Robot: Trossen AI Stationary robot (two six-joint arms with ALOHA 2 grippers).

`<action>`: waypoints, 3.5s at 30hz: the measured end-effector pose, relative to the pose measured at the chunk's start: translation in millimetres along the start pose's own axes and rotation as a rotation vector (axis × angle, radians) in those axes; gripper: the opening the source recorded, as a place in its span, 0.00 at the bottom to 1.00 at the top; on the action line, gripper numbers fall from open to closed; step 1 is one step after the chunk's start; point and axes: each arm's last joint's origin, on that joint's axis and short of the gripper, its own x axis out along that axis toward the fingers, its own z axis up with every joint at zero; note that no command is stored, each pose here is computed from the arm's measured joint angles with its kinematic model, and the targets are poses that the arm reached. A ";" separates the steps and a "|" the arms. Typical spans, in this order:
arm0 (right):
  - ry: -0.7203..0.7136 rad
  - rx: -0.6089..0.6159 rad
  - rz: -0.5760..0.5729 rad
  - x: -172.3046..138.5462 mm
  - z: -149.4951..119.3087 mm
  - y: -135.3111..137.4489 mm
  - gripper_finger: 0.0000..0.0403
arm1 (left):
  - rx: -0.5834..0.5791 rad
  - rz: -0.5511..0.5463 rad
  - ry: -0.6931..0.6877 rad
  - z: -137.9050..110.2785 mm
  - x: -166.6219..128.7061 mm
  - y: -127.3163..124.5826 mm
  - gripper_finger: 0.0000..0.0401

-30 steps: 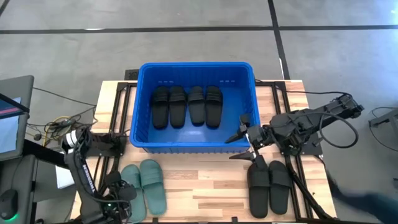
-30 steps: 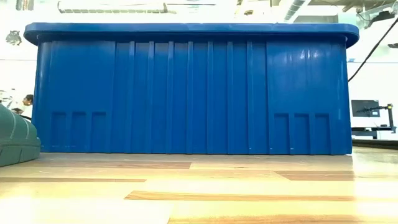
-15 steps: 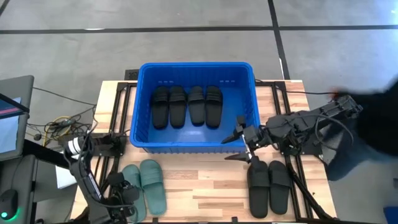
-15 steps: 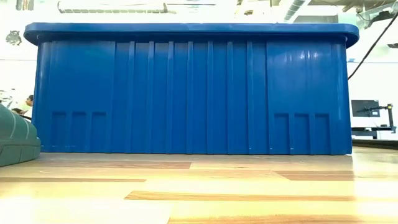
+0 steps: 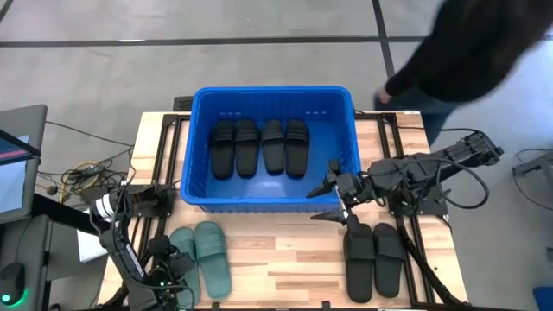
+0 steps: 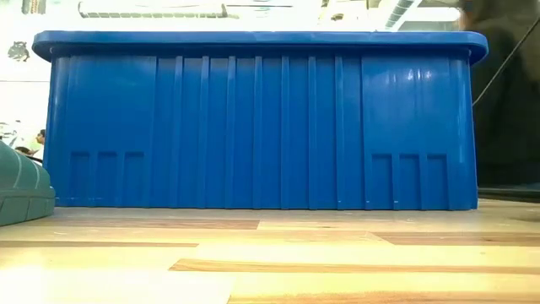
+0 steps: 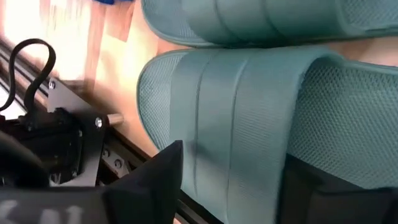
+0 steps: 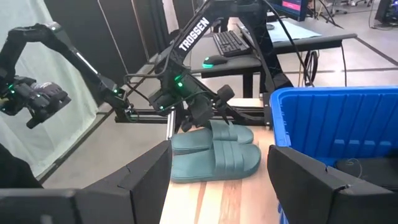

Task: Pick and place slides into bin
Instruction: Put the green slide into the blue bin

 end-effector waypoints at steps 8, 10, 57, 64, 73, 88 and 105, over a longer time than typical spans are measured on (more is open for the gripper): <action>0.000 0.000 0.000 0.0 0.0 0.1 0.62 | -0.026 0.022 0.015 5.2 -0.8 2.0 0.05; 0.000 0.000 0.000 0.0 0.0 0.1 0.62 | -0.047 0.032 0.014 6.2 -4.1 3.4 0.03; 0.005 -0.024 -0.029 0.3 0.2 -7.8 0.62 | -0.071 -0.303 -0.375 100.6 -123.0 26.7 0.00; 0.037 -0.016 -0.030 0.1 -2.9 -7.7 0.62 | -0.053 -0.277 -0.501 134.7 -135.8 42.3 0.00; 0.035 -0.041 -0.020 0.0 -2.8 -6.0 0.62 | -0.047 -0.195 -0.693 173.7 -157.4 71.7 0.00; 0.021 -0.069 -0.019 0.1 -1.5 -5.9 0.62 | 0.039 0.092 -0.732 245.3 -145.1 124.9 0.00; 0.025 -0.068 0.030 0.1 -1.6 -4.5 0.62 | 0.208 0.368 -0.539 305.1 -100.8 192.1 0.00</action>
